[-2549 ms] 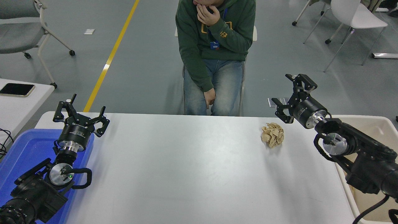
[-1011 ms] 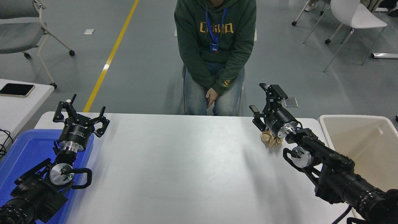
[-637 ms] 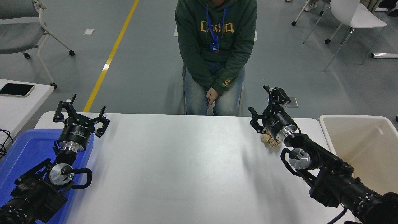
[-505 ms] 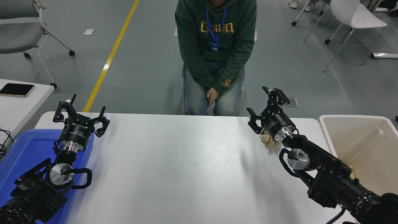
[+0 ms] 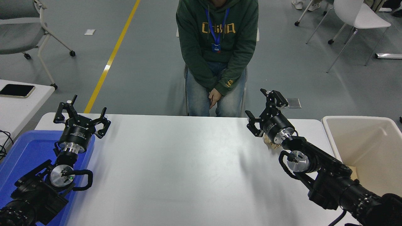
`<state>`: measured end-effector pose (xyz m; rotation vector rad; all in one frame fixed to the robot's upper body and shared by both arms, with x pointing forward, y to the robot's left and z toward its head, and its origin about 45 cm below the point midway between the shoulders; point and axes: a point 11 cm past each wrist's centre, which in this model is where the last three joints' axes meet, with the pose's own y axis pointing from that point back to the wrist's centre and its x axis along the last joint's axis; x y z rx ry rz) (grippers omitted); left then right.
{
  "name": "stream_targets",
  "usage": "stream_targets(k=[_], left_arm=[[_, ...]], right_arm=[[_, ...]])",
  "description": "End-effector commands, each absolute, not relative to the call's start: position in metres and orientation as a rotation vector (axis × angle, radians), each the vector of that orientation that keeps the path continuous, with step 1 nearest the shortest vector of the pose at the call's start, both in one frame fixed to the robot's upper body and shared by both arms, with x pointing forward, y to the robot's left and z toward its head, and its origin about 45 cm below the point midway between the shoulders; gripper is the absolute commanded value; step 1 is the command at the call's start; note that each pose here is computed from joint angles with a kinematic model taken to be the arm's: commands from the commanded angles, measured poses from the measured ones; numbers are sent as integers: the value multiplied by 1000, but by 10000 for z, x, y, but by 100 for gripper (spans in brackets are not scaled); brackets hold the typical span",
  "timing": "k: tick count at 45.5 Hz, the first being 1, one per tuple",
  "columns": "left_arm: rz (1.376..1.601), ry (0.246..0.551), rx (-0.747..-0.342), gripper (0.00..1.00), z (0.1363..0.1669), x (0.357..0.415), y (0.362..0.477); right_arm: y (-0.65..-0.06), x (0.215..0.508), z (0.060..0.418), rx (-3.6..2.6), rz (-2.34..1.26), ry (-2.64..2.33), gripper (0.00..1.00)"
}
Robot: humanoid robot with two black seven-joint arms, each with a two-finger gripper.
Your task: Clean the table surface
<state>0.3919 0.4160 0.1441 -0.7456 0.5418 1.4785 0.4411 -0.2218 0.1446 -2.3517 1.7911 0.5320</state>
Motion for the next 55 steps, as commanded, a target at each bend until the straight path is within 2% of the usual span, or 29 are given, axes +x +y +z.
stream_targets(k=[1, 18, 31, 47, 55], left_arm=[[1479, 542, -744, 100, 1437, 3916, 4161], [1479, 542, -744, 100, 1437, 3916, 4161], [1479, 542, -744, 100, 1437, 3916, 4161], [1479, 542, -744, 100, 1437, 3916, 4161], [1477, 543, -745, 100, 1439, 3918, 4157]], right_arm=[[-2402, 4450, 1478, -2525, 356, 1864, 99], [-2623, 4618, 1730, -3047, -402, 1880, 98], [-2755, 4619, 1666, -3385, -1182, 1649, 98], [-2779, 4662, 1478, -3540, -1903, 1231, 98], [-2659, 4653, 1353, -3546, -2126, 1039, 98]])
